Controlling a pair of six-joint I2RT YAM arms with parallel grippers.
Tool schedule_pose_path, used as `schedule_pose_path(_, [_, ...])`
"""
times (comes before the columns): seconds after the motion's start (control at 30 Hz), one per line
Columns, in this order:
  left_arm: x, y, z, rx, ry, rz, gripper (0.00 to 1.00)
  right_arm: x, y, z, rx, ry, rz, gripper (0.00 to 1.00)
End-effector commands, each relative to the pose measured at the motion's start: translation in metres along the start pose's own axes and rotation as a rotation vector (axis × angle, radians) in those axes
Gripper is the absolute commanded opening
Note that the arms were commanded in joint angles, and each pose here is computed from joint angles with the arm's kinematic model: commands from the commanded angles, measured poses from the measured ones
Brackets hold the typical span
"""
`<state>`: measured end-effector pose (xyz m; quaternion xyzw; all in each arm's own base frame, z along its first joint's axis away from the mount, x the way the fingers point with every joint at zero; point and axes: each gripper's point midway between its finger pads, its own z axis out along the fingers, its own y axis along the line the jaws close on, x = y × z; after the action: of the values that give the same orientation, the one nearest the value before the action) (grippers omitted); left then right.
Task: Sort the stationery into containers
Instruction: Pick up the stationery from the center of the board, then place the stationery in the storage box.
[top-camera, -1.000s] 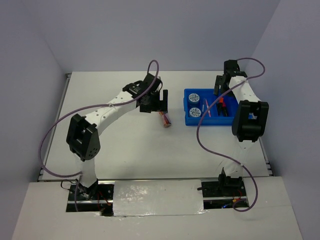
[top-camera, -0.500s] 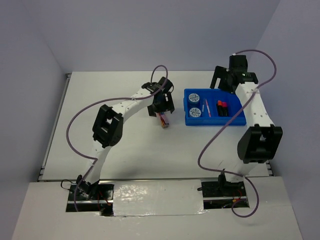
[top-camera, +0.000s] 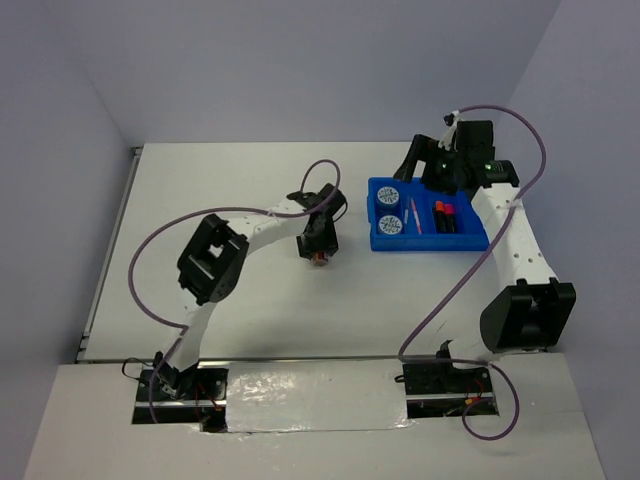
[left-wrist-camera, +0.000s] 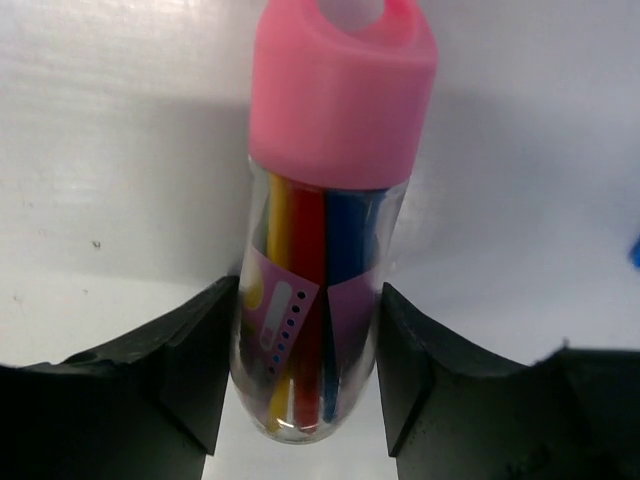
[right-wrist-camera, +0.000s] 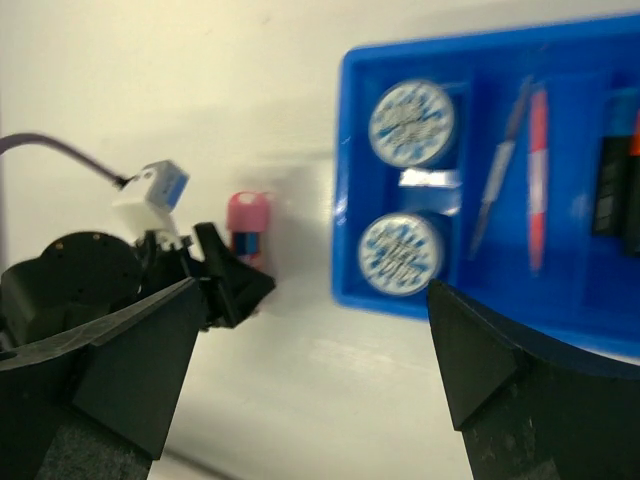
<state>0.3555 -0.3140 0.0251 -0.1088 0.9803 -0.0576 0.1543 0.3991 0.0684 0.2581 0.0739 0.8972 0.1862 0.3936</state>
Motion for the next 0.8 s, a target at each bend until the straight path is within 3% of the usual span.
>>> schedule_pose_path(0.0, [0.012, -0.02, -0.02, 0.23, -0.015, 0.099, 0.0, 0.0, 0.051, -0.032, -0.271, -0.054, 0.049, 1.0])
schedule_pose_path(0.03, [-0.003, -0.036, -0.068, 0.371, -0.106, 0.123, 0.0, -0.006, 0.062, -0.037, -0.339, -0.103, 0.047, 1.0])
schedule_pose_path(0.07, [-0.003, -0.043, -0.076, 0.49, -0.171, 0.181, 0.0, 0.016, 0.072, -0.045, -0.419, -0.079, 0.069, 1.0])
schedule_pose_path(0.1, [0.007, -0.057, -0.105, 0.651, -0.174, 0.24, 0.0, 0.019, 0.082, -0.051, -0.475, -0.082, 0.144, 1.0])
schedule_pose_path(0.2, [0.011, -0.069, -0.197, 0.99, -0.341, 0.362, 0.0, 0.036, 0.109, -0.068, -0.618, -0.136, 0.203, 1.0])
schedule_pose_path(0.23, [0.025, -0.068, -0.226, 1.093, -0.331, 0.411, 0.0, 0.039, 0.119, -0.075, -0.661, -0.16, 0.191, 1.0])
schedule_pose_path(0.37, [0.044, -0.072, -0.291, 1.338, -0.324, 0.505, 0.0, 0.06, 0.165, -0.086, -0.765, -0.113, 0.176, 1.0])
schedule_pose_path(0.5, [0.047, -0.067, -0.321, 1.428, -0.353, 0.495, 0.0, 0.074, 0.197, -0.095, -0.856, -0.098, 0.171, 0.99])
schedule_pose_path(0.6, [0.043, -0.068, -0.336, 1.472, -0.375, 0.488, 0.0, 0.086, 0.204, -0.093, -0.88, -0.058, 0.181, 0.92])
schedule_pose_path(0.63, [0.044, -0.068, -0.338, 1.481, -0.369, 0.494, 0.0, 0.088, 0.209, -0.095, -0.893, -0.059, 0.171, 0.76])
schedule_pose_path(0.7, [0.043, -0.072, -0.34, 1.49, -0.36, 0.499, 0.0, 0.088, 0.212, -0.095, -0.897, -0.068, 0.171, 0.58])
schedule_pose_path(0.73, [0.043, -0.072, -0.339, 1.49, -0.351, 0.502, 0.01, 0.088, 0.212, -0.094, -0.895, -0.069, 0.17, 0.26])
schedule_pose_path(0.77, [0.042, -0.073, -0.336, 1.475, -0.347, 0.495, 0.07, 0.085, 0.212, -0.094, -0.889, -0.08, 0.169, 0.0])
